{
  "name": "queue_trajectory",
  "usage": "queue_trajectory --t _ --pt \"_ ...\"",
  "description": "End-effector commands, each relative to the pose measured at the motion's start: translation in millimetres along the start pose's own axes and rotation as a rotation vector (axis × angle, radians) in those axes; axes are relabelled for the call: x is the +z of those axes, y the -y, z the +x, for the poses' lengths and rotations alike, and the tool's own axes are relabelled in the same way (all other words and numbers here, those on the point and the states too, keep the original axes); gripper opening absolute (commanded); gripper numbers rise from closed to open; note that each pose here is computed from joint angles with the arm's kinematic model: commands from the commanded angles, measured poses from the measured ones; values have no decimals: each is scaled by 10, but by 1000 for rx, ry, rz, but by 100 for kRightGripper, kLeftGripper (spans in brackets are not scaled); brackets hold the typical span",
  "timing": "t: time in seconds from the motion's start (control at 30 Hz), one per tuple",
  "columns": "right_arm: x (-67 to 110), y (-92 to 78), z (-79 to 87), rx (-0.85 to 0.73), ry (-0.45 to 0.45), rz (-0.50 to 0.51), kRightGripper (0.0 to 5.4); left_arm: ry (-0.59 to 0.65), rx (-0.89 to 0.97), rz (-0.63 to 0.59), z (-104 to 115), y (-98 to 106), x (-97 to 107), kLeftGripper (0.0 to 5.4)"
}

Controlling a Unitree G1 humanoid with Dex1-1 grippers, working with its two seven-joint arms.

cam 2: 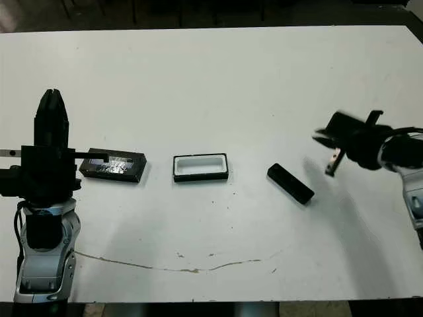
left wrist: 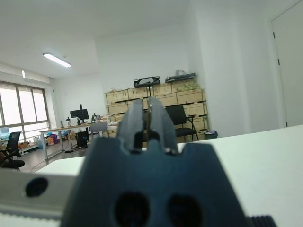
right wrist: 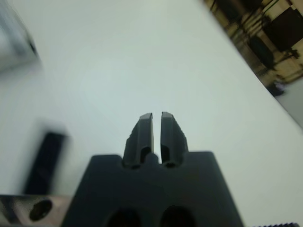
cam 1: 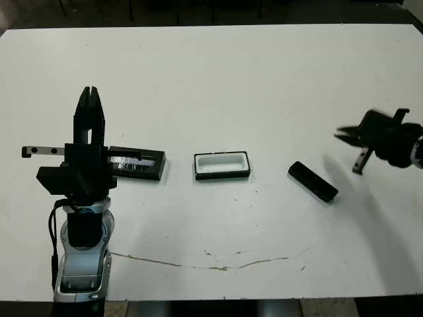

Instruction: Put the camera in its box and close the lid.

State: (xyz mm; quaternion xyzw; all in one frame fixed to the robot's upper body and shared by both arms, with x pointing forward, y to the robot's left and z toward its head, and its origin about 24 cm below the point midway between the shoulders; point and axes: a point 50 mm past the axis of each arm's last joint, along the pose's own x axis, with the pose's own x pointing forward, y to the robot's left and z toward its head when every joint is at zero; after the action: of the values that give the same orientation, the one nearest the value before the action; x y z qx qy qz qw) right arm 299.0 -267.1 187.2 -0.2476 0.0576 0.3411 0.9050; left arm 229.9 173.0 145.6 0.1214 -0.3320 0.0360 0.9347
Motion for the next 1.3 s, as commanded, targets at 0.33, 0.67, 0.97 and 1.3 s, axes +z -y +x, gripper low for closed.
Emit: queue_trajectory --t 0.33,0.67,0.97,1.3 --pt "65 -360 -191 67 34 119 0 -39 5 17 -56 -36 -57 2" --pt "-98 -506 -338 0 -22 160 117 -39 -3 45 -67 -60 -52 0" --pt "-210 -668 -390 13 7 154 276 -48 -6 42 -74 -61 -54 0" --pt "-321 -767 -365 37 -26 186 448 -65 0 34 -89 -71 -61 0"
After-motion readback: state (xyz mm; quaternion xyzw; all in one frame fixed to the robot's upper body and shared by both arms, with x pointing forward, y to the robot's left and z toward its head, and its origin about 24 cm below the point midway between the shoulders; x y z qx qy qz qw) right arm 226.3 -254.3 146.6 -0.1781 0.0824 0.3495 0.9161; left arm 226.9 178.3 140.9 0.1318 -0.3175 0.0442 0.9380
